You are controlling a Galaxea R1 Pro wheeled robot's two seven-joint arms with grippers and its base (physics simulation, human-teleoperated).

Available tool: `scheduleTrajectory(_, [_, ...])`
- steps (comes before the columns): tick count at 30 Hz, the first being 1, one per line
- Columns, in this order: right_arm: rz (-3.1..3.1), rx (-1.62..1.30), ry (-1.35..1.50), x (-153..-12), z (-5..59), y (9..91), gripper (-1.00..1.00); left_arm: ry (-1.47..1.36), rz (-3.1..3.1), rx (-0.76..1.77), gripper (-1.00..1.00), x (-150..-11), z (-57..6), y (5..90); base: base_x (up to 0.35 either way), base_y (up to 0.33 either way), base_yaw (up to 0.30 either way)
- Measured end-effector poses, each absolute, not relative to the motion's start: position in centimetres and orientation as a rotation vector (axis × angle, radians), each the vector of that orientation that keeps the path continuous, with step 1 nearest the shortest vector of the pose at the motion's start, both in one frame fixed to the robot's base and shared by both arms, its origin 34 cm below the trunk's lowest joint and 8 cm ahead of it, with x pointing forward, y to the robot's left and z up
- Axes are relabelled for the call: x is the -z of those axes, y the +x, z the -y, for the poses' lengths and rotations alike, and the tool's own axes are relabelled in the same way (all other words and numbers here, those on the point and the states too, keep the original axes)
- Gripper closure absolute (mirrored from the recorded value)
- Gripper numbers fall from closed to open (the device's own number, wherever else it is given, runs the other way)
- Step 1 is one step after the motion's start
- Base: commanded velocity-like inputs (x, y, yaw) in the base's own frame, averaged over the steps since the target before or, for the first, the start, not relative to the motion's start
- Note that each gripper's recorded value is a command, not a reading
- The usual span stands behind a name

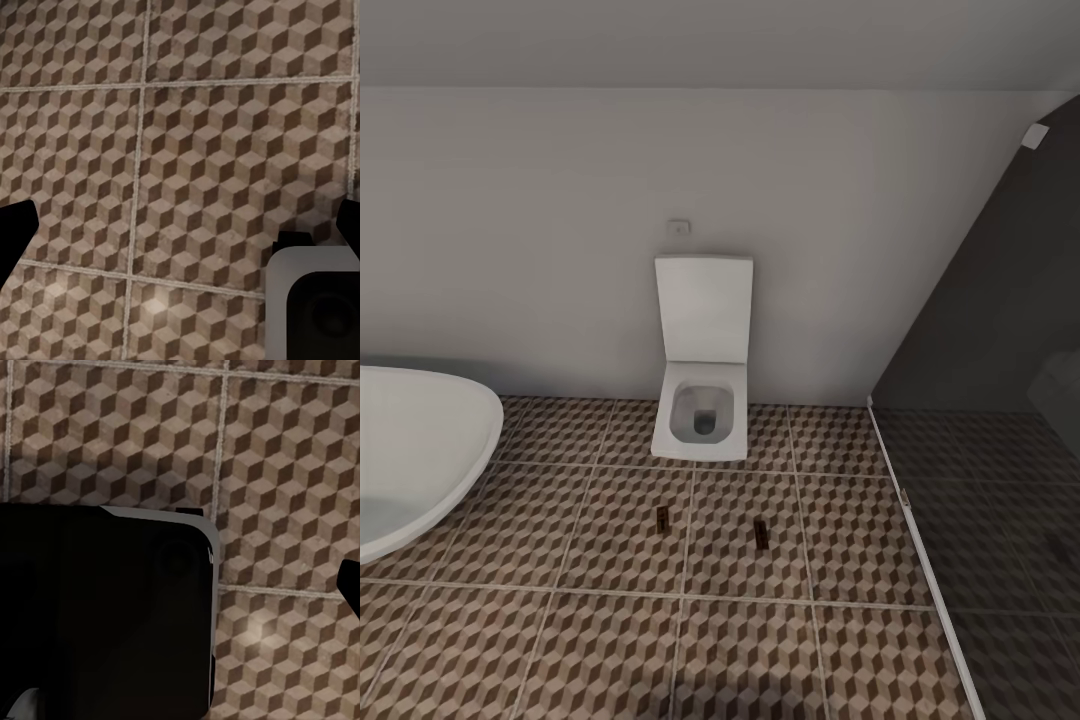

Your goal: Take the four mousetraps from the cabinet in the bathroom and place them on the bathroom floor. Make sure all four end up on the same floor surface, and ensure that at least two of them are either under or directly next to the same bathroom sink.

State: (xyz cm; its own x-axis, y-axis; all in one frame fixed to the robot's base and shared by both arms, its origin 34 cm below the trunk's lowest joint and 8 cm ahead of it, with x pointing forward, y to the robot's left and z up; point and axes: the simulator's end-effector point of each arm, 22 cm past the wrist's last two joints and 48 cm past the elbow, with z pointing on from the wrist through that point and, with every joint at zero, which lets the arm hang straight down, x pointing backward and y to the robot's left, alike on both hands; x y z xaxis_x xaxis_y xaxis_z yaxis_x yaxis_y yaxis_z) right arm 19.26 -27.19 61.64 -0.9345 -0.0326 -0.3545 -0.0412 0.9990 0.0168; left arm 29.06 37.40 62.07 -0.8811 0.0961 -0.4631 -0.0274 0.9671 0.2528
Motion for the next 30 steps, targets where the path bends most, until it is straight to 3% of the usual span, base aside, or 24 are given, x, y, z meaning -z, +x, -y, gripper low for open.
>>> scheduleTrajectory(30, [-2.779, -0.034, -0.053, -61.64, 27.19, 19.24, -1.0, 0.049, -2.627, -0.347, -1.0, -62.07, -37.39, 29.06, 0.0, 0.0, 0.0])
